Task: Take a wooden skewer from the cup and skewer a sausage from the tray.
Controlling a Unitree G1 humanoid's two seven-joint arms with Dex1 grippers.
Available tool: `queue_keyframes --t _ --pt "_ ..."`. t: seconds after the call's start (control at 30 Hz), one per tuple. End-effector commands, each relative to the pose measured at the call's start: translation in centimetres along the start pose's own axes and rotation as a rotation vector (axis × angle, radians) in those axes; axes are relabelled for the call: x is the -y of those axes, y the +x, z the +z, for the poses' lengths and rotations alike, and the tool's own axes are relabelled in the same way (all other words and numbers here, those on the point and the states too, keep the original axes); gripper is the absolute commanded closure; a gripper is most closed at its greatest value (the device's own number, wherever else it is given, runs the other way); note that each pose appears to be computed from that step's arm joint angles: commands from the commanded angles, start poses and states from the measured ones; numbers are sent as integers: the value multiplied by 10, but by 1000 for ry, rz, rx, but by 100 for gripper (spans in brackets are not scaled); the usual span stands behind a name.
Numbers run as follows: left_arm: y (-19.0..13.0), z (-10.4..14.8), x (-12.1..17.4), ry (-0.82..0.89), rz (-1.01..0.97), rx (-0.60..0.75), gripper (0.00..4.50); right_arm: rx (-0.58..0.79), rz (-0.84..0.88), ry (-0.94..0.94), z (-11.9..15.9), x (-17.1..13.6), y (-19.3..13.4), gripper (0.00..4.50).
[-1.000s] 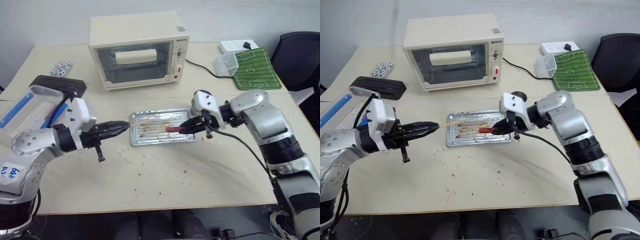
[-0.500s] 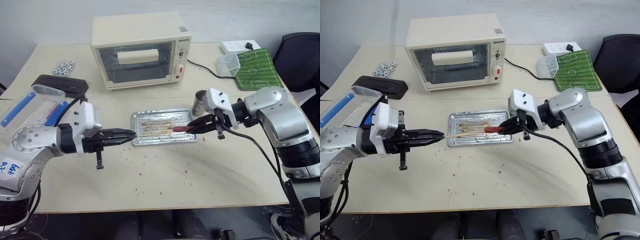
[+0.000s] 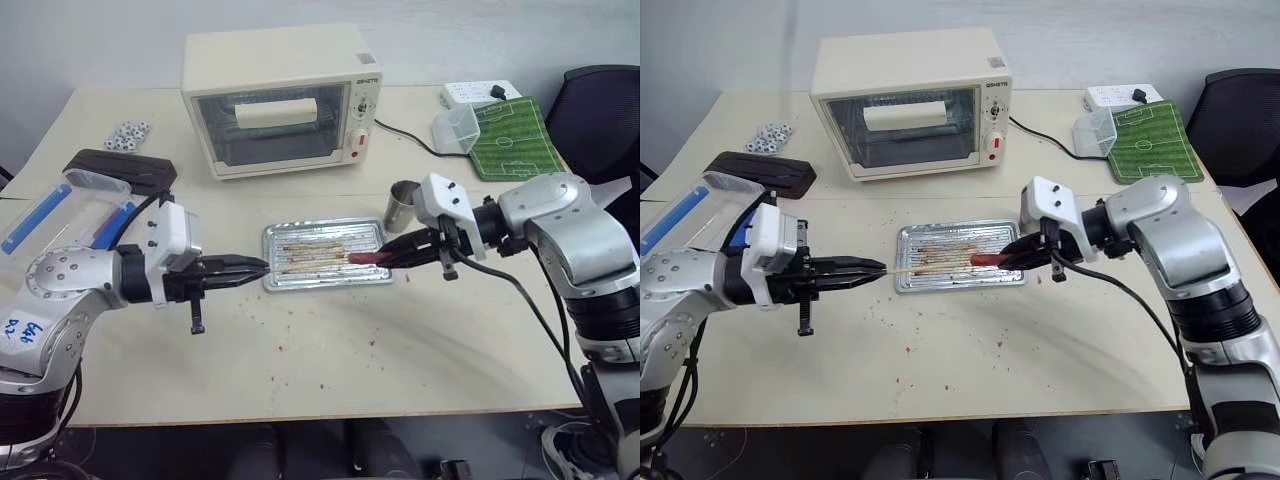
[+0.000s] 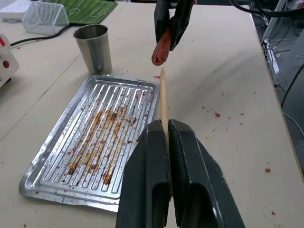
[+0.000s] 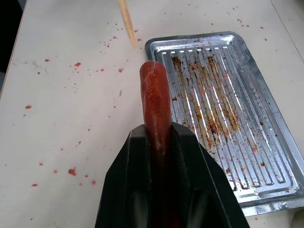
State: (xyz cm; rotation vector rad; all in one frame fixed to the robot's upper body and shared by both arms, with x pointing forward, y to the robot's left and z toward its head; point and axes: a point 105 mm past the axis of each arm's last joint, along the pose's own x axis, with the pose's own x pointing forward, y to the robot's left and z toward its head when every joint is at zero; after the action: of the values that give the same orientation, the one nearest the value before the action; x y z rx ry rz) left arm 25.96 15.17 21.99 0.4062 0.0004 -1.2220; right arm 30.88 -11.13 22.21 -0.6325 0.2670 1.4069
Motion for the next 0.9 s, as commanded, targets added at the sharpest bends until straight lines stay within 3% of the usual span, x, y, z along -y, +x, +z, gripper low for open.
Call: queue_keyframes --t 0.03,0.9 --pt "-1 9 0 56 -10 5 450 24 -25 -45 11 -3 -11 424" --pt "3 15 -5 78 -33 6 450 70 -25 -29 20 -9 -5 424"
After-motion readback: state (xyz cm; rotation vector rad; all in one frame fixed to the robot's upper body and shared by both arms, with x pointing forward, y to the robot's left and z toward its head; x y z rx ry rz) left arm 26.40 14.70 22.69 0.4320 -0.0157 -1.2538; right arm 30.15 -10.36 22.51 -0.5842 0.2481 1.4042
